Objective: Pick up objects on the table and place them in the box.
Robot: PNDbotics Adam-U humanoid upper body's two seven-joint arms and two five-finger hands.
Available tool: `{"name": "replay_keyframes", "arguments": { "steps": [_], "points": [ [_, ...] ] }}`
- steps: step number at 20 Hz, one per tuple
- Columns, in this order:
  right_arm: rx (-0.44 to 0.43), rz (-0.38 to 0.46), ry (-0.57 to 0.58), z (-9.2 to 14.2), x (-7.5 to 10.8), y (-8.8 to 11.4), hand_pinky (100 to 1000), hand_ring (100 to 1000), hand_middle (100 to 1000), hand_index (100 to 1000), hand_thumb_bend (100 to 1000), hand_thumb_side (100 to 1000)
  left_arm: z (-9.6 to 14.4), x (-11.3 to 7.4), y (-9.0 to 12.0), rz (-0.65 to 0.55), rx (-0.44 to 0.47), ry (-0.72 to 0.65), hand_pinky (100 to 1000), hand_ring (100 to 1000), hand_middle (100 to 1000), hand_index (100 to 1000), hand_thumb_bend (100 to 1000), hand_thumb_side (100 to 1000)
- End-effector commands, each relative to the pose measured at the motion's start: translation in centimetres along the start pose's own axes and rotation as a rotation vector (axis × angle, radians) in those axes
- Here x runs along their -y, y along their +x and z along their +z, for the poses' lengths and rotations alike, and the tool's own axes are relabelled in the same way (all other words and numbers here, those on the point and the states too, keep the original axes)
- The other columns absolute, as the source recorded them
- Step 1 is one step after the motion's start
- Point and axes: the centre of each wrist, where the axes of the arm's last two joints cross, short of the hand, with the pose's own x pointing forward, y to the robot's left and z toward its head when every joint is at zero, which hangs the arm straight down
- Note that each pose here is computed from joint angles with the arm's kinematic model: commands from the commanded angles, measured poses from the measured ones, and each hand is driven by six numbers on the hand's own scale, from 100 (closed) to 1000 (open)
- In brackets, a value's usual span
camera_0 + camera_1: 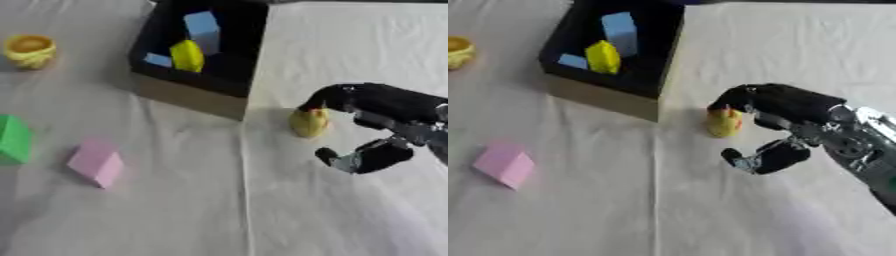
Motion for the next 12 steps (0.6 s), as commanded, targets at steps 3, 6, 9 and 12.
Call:
{"name": "replay_keyframes", "arguments": {
  "steps": [3, 6, 9, 12],
  "points": [
    [-0.025, 0.035, -0.051, 0.30, 1.07, 0.09, 871, 925, 838, 922, 216, 332, -0.52, 0.00, 0.46, -0.001, 0.020, -0.017, 737, 781, 725, 824, 387, 553],
    [-0.028, 0.026, -0.084, 0.28, 1.33, 0.04, 870, 923, 836, 917, 191, 321, -0.50, 0.02, 0.46, -0.002, 0.019, -0.018, 737, 782, 725, 824, 387, 555],
    [-0.032, 0.018, -0.116, 0.32, 1.66, -0.07, 869, 922, 833, 913, 177, 310, -0.47, 0.03, 0.45, -0.002, 0.016, -0.020, 737, 782, 726, 824, 387, 557],
    [-0.039, 0.016, -0.131, 0.38, 1.88, -0.17, 869, 922, 833, 912, 183, 311, -0.48, 0.04, 0.45, -0.003, 0.015, -0.021, 738, 783, 726, 824, 387, 558]
  ]
}}
